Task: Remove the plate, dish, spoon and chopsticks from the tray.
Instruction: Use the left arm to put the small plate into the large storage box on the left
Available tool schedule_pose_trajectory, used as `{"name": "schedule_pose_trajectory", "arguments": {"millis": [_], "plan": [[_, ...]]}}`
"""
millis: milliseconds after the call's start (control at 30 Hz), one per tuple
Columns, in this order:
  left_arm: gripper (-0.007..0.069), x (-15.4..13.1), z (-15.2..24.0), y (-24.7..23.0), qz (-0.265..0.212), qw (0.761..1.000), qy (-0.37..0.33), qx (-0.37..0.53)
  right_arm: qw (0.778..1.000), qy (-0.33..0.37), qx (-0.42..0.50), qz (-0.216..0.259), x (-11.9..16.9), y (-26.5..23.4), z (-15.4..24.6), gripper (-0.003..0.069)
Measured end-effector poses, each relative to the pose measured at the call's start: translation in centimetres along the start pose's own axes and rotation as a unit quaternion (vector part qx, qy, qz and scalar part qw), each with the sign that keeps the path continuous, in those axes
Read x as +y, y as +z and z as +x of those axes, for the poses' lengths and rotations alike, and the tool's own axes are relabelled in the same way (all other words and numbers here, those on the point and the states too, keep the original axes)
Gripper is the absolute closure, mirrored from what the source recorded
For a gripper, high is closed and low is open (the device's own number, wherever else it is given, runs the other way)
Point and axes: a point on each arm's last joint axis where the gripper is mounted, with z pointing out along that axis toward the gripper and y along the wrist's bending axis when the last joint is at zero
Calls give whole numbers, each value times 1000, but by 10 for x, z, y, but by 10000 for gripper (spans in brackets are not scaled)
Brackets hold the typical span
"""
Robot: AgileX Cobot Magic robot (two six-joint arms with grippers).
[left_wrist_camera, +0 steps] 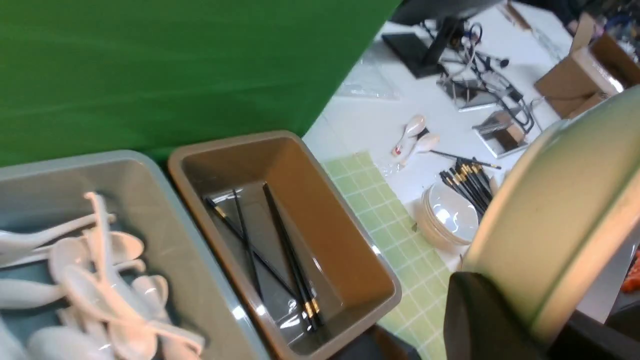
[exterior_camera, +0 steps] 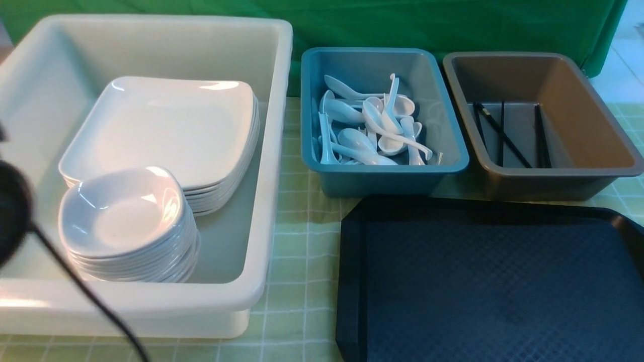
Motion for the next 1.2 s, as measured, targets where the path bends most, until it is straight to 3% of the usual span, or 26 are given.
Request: {"name": "schedule_pose_trajectory", "arguments": {"millis": [67,233,400,567,600,767,900,1200], "plan": [[622,6,3,-7,-14,1000,-2,20,1000,0,-11,-1,0,0,-2,431],[622,43,41,-19,-114,987,-15,115,1000,0,-14,-1,0,1,-1,430],[622,100,74,-56,-261,951,-48,160,1000,0,-31,-2,1,1,-4,430],[622,146,98,-112,-337,920,-129,153,999,0,-47,14,1,1,-8,430],[622,150,104,-118,-342,916,-141,152,999,0,-52,-4,1,1,-8,430],[622,176,145,-147,-363,898,-216,122,998,0,-57,-4,1,1,-9,430],[622,193,182,-141,-347,886,-282,121,998,0,-61,-4,1,1,-10,430],[621,210,216,-129,-346,875,-319,110,998,0,-65,-4,1,1,-11,424]]}}
